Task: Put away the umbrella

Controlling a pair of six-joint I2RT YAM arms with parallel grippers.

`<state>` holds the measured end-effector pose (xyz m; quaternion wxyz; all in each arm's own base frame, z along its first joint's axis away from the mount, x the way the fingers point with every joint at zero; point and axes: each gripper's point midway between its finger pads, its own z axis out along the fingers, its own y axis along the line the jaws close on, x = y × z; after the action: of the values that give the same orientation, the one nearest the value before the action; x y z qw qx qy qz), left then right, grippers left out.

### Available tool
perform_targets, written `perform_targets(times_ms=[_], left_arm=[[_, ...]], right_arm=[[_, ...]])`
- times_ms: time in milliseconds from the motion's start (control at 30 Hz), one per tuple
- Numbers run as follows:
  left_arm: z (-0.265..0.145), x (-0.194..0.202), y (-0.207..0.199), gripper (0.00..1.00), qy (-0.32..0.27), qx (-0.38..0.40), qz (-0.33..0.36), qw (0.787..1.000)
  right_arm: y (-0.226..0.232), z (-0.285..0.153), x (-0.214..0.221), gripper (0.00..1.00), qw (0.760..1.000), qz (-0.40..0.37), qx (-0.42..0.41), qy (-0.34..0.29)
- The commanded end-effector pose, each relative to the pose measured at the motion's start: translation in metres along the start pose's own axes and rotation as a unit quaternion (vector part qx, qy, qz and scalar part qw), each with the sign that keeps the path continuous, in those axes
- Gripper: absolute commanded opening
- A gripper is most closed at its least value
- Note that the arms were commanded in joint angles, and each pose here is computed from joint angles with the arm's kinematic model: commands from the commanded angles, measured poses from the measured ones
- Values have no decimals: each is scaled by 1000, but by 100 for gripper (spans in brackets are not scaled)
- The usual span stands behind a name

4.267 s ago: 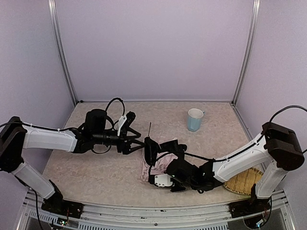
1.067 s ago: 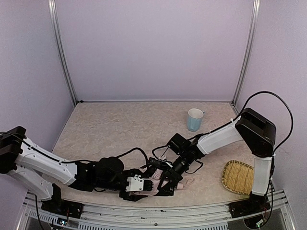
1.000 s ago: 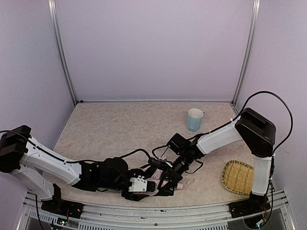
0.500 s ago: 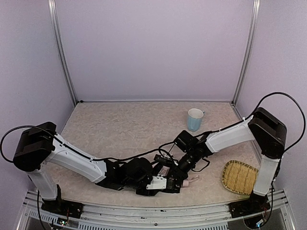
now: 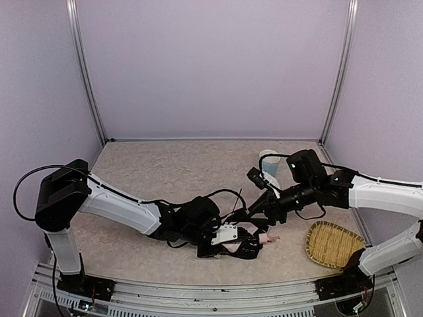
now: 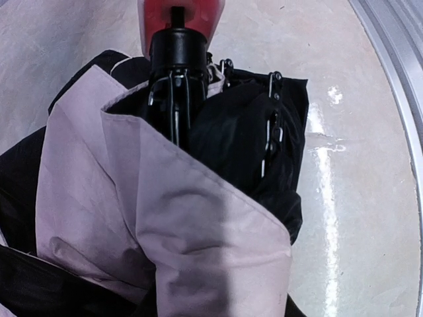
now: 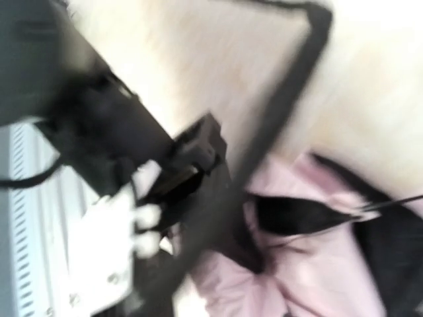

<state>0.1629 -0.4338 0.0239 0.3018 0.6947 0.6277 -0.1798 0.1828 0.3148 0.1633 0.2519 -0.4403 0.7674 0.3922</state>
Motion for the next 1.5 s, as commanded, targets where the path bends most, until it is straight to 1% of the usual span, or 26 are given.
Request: perform_targets(times_ms=[0,67,133,167,233,333,367,433,567,600,800,967,1067,1167,1200,1267,1333,1400,1467], left_arm=[[8,93,-55,23,128,159,-107,973],[9,92,-51,23,126,180,-136,966],[9,93,-47,22,128,199,-164,958],[9,93,-46,22,128,209,-177,953],[8,95,-46,22,134,224,-190,946],[8,99,-47,22,143,243,-195,939],[8,99,-48,22,145,248,-196,938],[8,101,-51,22,146,261,-197,934],[8,101,-51,22,148,272,-200,929],[9,101,-51,22,149,274,-200,929],[7,101,-56,21,150,294,-196,924],[6,104,-57,21,159,301,-192,921],[6,104,-57,20,160,302,-191,920],[5,104,-57,20,160,304,-192,919],[5,104,-57,20,159,305,-192,919],[5,103,-57,20,158,306,-192,919],[5,102,-56,20,155,308,-193,919],[5,100,-57,20,150,313,-191,918],[4,98,-58,20,143,317,-187,919]], right_arm=[[-5,-27,-16,44,989,-87,96,-66],[9,-30,-22,46,976,-158,115,-97],[29,-26,-19,47,956,-242,123,-114],[37,-20,-11,48,945,-282,126,-111],[43,-6,6,51,921,-351,147,-87],[31,19,30,56,895,-402,192,-10],[25,26,36,61,886,-413,208,17],[14,38,47,67,870,-431,229,61],[1,58,62,81,849,-463,231,105],[-1,62,64,83,846,-469,230,112],[-28,73,74,84,815,-482,278,159],[-49,73,73,85,791,-480,333,179],[-57,67,68,86,785,-473,357,181],[-58,66,70,88,790,-471,348,180],[-59,67,72,92,791,-471,344,184],[-64,68,80,93,790,-470,341,198],[-63,74,86,90,796,-466,325,208],[-55,82,93,86,810,-464,289,210],[-53,90,100,76,818,-459,268,219]])
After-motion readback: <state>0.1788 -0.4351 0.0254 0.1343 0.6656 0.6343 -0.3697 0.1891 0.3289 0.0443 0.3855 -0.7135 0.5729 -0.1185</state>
